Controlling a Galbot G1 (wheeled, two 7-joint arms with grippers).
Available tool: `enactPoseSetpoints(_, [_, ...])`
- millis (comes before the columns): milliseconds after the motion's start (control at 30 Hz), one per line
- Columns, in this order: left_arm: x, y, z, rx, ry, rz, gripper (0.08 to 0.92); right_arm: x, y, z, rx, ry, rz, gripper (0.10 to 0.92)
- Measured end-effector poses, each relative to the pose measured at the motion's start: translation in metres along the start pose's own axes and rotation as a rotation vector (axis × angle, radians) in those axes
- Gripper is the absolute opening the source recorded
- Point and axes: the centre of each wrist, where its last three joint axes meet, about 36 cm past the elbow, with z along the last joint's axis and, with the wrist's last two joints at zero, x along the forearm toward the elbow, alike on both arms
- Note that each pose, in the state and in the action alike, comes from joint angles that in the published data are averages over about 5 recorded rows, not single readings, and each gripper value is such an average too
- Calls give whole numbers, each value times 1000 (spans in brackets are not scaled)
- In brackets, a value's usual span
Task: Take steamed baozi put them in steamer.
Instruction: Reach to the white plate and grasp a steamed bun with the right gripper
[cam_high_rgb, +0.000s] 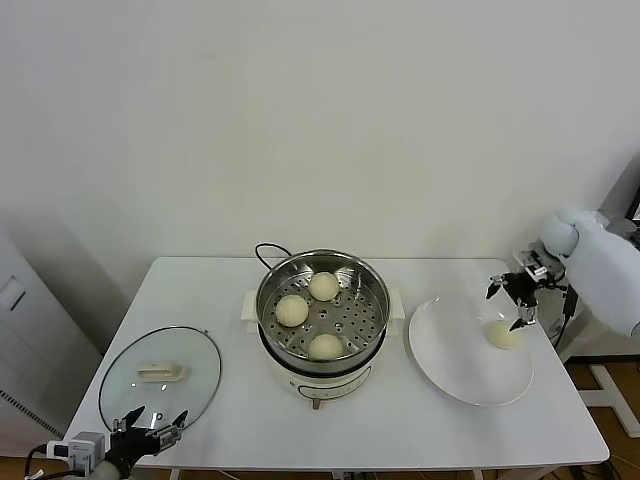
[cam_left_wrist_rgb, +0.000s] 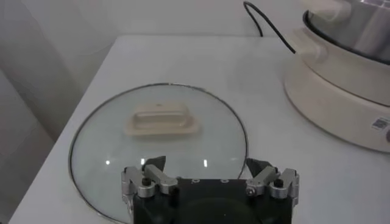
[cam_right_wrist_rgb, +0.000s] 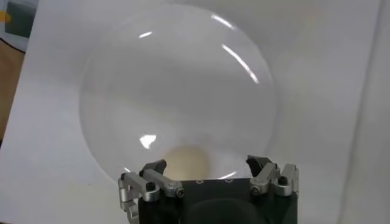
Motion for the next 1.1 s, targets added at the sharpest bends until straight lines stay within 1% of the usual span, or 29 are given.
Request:
enactPoseSetpoints(533, [0, -2, 2, 3, 1, 6, 823, -45, 21, 15, -38, 36, 0, 814])
enactPoseSetpoints(667, [0, -2, 2, 3, 1, 7, 823, -50, 21, 15, -50, 34, 19, 735])
enactPoseSetpoints(800, [0, -3, 3, 3, 1, 7, 823, -50, 21, 16, -64, 32, 35, 614])
enactPoseSetpoints(933, [0, -3, 4, 2, 2, 7, 823, -50, 21, 17, -68, 37, 39, 511])
enactPoseSetpoints(1000, [1, -4, 4, 2, 2, 7, 823, -48, 21, 18, -69, 40, 39, 479])
enactPoseSetpoints(1100, [1, -5, 4, 2, 1, 7, 823, -44, 21, 18, -72, 42, 36, 461])
